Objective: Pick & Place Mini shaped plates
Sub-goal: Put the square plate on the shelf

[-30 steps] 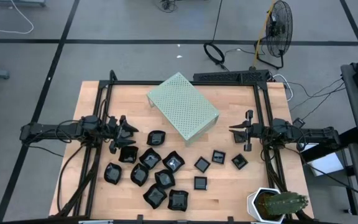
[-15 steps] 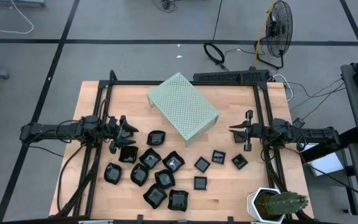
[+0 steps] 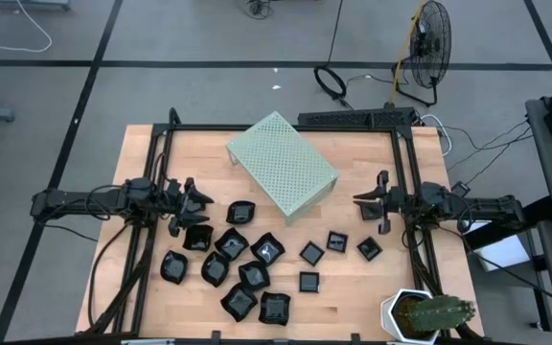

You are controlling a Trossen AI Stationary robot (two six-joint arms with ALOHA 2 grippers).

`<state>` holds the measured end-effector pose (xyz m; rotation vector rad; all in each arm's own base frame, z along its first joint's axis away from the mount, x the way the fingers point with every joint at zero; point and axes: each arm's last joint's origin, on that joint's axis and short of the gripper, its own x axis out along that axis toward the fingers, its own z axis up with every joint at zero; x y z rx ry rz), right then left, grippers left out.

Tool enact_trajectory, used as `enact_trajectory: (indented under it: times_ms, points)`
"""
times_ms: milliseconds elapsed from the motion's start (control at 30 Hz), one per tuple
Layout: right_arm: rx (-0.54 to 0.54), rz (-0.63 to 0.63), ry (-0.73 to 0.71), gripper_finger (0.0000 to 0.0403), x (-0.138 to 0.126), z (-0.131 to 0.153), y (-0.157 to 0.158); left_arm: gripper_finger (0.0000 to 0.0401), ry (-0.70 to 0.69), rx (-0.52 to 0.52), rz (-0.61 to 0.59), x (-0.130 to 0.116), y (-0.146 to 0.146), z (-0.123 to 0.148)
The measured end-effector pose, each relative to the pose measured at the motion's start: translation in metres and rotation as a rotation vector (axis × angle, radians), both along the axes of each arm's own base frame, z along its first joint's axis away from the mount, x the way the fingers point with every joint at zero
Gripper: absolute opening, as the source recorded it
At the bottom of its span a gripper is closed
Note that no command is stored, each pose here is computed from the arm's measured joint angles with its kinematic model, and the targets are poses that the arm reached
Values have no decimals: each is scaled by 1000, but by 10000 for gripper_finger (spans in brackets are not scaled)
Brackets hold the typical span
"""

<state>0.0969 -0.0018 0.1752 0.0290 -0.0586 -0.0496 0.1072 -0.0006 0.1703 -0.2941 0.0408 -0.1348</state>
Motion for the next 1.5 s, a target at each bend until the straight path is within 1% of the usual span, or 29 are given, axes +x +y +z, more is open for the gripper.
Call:
enact_trajectory:
  times_ms: [100,167,300,467,567,633,700,767,833,933,1000,1133,1200,1233,1400,1500]
  points:
    - [154,5,-14,45,0,1,0,296,0,0,0,0,0,0]
    - [204,3,-28,45,0,2,0,296,0,0,0,0,0,0]
    - [251,14,-42,45,0,3,0,296,0,0,0,0,0,0]
    - [256,3,-37,45,0,2,-1,296,-1,0,0,0,0,0]
    - [280,-4,-50,48,0,3,-2,296,-1,0,0,0,0,0]
    - [286,-9,-40,60,0,2,-2,296,0,0,0,0,0,0]
    - [320,-35,-4,85,3,-1,-2,296,0,0,0,0,0,0]
    - [367,-89,53,118,5,-2,-4,296,0,0,0,0,0,0]
    - [421,-155,145,154,8,-1,-5,296,0,0,0,0,0,0]
    - [502,-288,351,194,9,4,-7,296,-1,0,0,0,0,0]
    - [562,-422,495,205,7,11,-9,296,-1,0,0,0,0,0]
    - [715,-683,819,206,0,19,-12,296,0,0,0,0,0,0]
    - [764,-796,945,201,-3,17,-13,296,0,0,0,0,0,0]
    - [776,-830,993,198,-2,14,-13,296,0,0,0,0,0,0]
    - [834,-865,1075,182,10,2,-16,296,0,0,0,0,0,0]
    - [834,-892,1115,175,12,-5,-17,296,-1,0,0,0,0,0]
